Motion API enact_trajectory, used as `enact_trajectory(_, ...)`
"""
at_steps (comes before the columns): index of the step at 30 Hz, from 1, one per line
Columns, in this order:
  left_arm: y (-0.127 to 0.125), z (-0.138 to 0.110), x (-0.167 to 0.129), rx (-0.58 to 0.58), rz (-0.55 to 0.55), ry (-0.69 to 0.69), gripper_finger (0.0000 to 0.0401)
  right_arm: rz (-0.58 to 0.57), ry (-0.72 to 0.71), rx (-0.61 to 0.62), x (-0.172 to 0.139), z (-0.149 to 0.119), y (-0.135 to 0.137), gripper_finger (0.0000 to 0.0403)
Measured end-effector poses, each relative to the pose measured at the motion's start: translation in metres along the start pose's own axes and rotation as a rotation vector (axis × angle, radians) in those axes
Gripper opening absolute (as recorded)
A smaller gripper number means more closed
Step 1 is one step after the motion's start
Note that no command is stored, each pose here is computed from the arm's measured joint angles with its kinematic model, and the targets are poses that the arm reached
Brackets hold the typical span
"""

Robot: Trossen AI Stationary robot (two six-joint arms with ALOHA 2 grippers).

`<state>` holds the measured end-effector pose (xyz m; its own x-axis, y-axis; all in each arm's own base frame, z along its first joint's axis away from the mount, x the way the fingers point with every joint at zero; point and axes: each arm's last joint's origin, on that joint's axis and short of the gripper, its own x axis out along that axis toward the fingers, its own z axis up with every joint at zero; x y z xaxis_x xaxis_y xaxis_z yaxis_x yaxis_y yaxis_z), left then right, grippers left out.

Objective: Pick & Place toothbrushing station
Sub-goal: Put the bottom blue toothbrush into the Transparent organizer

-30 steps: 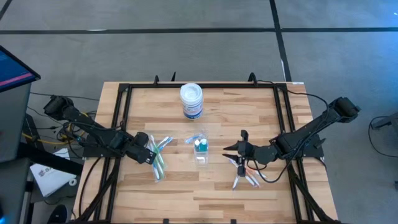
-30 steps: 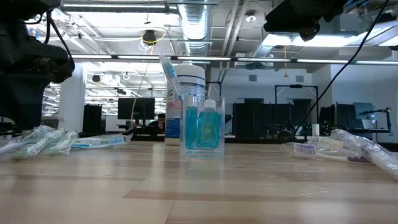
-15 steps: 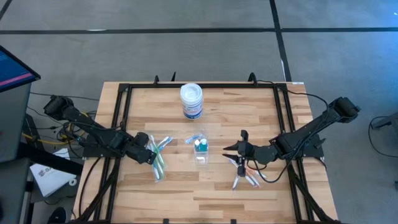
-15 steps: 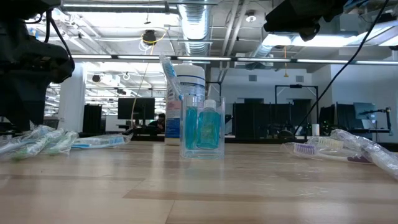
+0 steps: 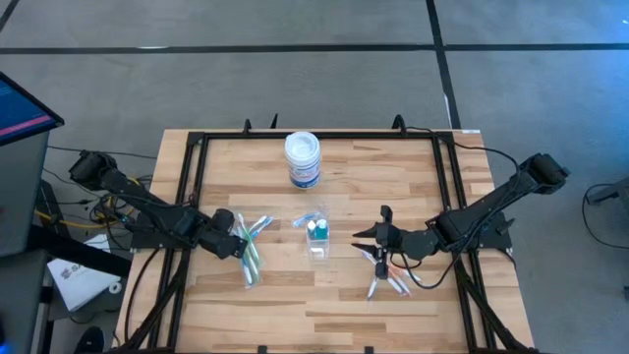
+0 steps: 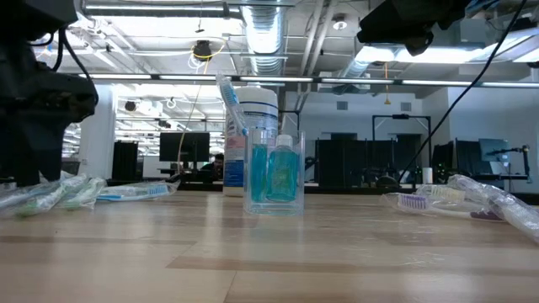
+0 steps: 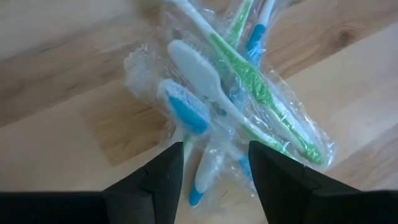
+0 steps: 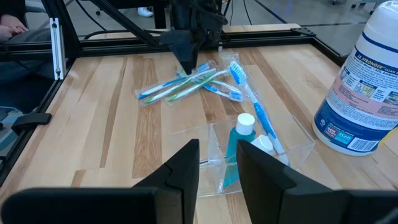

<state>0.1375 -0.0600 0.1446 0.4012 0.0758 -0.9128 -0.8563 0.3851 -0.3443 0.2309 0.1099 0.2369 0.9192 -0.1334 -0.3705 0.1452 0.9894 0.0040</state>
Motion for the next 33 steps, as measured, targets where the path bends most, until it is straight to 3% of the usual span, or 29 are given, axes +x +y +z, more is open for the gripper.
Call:
enact_trajectory(8, 0.0005, 0.0007, 0.0022, -0.003, -0.018, -0.043, 0.0176, 0.0, 0.0, 0.0, 0.0, 0.0, 0.0, 0.0098)
enact_trajectory(22, -0.0001, 0.0012, 0.0022, -0.004, -0.024, -0.06, 0.0138, -0.001, 0.0, 0.0, 0.0001, 0.0001, -0.0001, 0.0098)
enact_trajectory(33, -0.0004, 0.0013, 0.0022, -0.004, -0.027, -0.066, 0.0073, -0.001, -0.001, 0.0, 0.0, 0.0001, -0.0001, 0.0098)
